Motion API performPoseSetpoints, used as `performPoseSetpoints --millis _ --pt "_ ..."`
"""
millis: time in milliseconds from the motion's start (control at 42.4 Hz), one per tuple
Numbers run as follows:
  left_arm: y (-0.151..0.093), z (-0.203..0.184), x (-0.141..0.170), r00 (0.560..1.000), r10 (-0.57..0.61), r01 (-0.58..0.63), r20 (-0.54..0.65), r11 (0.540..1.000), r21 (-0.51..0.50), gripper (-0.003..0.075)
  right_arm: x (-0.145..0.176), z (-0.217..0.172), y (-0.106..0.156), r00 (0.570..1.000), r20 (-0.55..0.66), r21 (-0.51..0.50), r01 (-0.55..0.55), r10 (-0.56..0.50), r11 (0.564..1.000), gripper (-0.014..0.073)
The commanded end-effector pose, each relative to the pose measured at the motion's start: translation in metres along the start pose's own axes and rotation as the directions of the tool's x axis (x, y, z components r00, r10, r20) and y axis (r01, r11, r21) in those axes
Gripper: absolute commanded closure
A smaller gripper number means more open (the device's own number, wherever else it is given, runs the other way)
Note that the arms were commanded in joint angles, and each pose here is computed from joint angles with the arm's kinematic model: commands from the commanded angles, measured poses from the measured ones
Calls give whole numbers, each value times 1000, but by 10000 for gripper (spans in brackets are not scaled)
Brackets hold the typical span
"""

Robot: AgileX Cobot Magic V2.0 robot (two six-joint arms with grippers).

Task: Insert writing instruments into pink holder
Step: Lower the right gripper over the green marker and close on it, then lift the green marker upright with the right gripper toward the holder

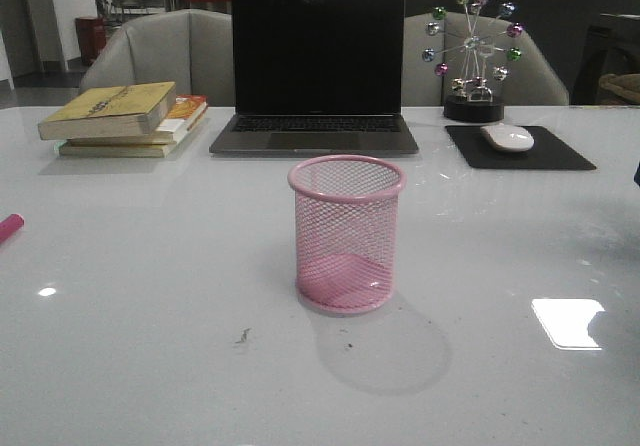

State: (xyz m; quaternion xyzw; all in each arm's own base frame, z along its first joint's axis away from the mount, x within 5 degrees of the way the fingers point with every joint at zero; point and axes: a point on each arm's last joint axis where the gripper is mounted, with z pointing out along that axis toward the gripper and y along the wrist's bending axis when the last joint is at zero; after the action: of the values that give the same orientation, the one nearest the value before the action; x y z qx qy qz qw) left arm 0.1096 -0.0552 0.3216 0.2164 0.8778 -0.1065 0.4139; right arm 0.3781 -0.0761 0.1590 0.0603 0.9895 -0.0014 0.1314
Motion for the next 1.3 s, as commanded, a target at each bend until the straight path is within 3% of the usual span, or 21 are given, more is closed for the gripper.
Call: performPoseSetpoints --millis 0,118,188,330,471,613,707,801,872,942,1037,1272 --pt "-1 -5 -13 996 -10 9 88 1000 12 224 -13 -25 -3 994 105 19 13 -15 1000 215" --pt "-1 -5 -13 996 -10 9 88 1000 12 224 -16 -27 -3 993 114 20 14 -16 1000 389" --pt "-1 -5 -13 996 -10 9 88 1000 12 224 -16 -28 -3 993 117 21 14 -16 1000 437" --pt "-1 -5 -13 996 -10 9 88 1000 12 224 -16 -38 -2 991 134 22 15 -18 1000 449" --pt "-1 -5 -13 996 -10 9 88 1000 12 224 -15 -71 4 973 229 7 5 -7 1000 449" --pt "-1 -5 -13 996 -10 9 88 1000 12 224 -4 -119 26 902 430 -12 33 -25 999 449" --pt "-1 -5 -13 996 -10 9 88 1000 12 224 12 -150 49 815 577 -23 87 -58 996 449" --pt "-1 -5 -13 996 -10 9 88 1000 12 224 31 -178 76 687 722 -35 159 -85 987 449" --pt "-1 -5 -13 996 -10 9 88 1000 12 224 49 -197 98 564 820 -48 229 -92 972 449" --pt "-1 -5 -13 996 -10 9 88 1000 12 224 67 -210 117 454 887 -62 297 -84 953 449" --pt "-1 -5 -13 996 -10 9 88 1000 12 224 88 -218 139 340 939 -82 380 -57 921 449" --pt "-1 -5 -13 996 -10 9 88 1000 12 224 129 -208 201 182 983 -125 589 20 798 449"
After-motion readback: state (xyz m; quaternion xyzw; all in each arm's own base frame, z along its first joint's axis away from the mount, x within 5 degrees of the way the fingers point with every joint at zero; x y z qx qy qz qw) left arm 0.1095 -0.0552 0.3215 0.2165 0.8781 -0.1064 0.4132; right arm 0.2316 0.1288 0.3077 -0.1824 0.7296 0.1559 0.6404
